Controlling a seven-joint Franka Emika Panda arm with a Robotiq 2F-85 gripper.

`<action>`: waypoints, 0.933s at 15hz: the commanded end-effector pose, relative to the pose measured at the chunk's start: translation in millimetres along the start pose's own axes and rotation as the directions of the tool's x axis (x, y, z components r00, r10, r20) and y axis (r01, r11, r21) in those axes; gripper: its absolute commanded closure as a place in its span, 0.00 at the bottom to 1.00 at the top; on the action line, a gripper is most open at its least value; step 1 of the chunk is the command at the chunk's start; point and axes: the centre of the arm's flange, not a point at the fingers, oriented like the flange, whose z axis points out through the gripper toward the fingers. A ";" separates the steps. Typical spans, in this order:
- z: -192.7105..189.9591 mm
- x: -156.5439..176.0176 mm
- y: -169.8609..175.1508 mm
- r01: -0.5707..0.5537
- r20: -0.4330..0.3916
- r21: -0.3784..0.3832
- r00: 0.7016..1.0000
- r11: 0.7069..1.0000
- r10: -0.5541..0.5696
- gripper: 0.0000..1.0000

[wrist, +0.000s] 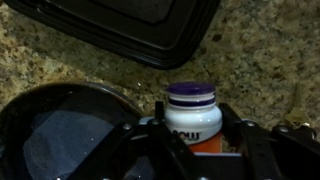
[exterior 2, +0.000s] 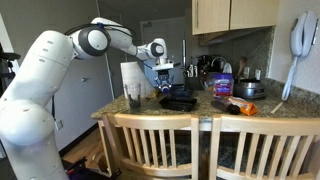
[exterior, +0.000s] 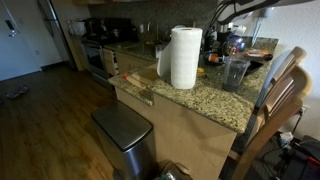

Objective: Take the bottle from the bowl and put it on the counter

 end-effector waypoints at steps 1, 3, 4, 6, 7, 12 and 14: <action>2.6 -23.5 -31.3 0.055 0.074 0.005 0.996 0.998 -0.055 0.69; 2.3 -24.2 -36.1 0.103 0.132 0.089 0.985 0.991 -0.114 0.69; 2.6 -25.7 -38.4 0.125 0.156 0.131 0.977 0.983 -0.145 0.69; 2.2 -28.4 -40.1 0.110 0.188 0.178 0.972 0.978 -0.143 0.19; 1.9 -32.5 -39.5 0.109 0.192 0.185 0.971 0.977 -0.145 0.18; -4.2 -47.6 -26.3 0.063 0.135 0.207 0.987 0.976 -0.092 0.00; -10.2 -53.2 -21.1 0.023 0.040 0.212 0.999 0.977 -0.032 0.00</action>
